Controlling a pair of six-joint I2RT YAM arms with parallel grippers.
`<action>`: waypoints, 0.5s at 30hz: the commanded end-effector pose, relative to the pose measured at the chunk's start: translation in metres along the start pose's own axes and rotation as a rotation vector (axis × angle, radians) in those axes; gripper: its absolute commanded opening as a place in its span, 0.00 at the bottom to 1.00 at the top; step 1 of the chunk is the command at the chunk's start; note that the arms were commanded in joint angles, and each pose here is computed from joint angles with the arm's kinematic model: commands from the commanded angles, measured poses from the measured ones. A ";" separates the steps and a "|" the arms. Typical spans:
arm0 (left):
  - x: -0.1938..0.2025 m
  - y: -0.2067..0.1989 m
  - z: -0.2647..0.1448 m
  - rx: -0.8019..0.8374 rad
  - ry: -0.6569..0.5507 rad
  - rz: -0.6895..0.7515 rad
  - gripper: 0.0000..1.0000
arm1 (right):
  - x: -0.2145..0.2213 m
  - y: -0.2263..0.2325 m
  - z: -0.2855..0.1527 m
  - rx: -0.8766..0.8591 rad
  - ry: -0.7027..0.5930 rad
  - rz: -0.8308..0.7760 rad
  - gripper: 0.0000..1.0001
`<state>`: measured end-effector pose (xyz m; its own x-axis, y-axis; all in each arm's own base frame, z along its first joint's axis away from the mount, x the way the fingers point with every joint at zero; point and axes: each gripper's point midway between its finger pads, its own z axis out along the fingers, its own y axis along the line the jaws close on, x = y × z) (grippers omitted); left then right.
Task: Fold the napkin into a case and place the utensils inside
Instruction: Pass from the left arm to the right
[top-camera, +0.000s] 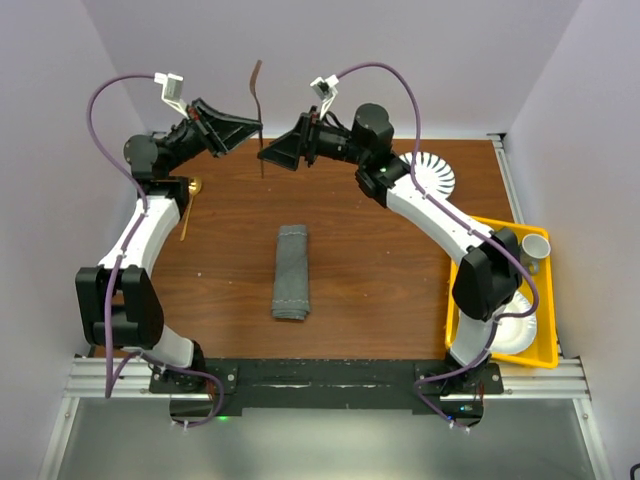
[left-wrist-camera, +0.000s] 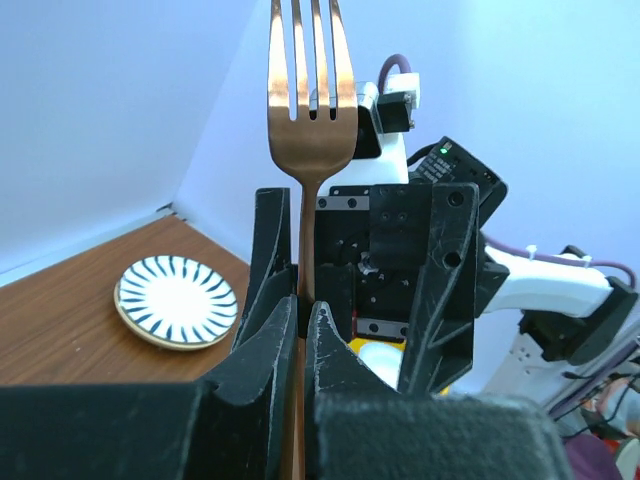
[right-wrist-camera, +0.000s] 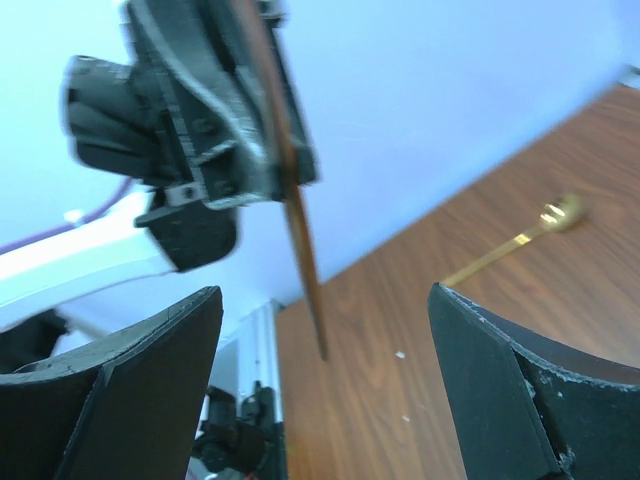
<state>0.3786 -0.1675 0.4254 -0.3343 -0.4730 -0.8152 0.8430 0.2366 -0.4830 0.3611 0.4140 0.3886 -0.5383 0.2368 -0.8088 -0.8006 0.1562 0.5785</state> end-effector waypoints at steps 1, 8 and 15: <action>-0.023 -0.051 0.008 0.104 -0.045 0.088 0.00 | -0.026 0.056 -0.002 -0.162 -0.054 -0.077 0.86; -0.021 -0.059 0.012 0.117 -0.048 0.079 0.00 | -0.018 0.062 -0.001 -0.167 -0.036 -0.099 0.74; -0.017 -0.068 0.013 0.129 -0.041 0.070 0.00 | -0.016 0.067 -0.002 -0.168 -0.033 -0.094 0.43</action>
<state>0.3560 -0.1865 0.4422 -0.3355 -0.4674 -0.8179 0.8726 0.1730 -0.4568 0.3372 0.4267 0.4008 -0.5182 0.2209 -0.8263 -0.8373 0.0660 0.5427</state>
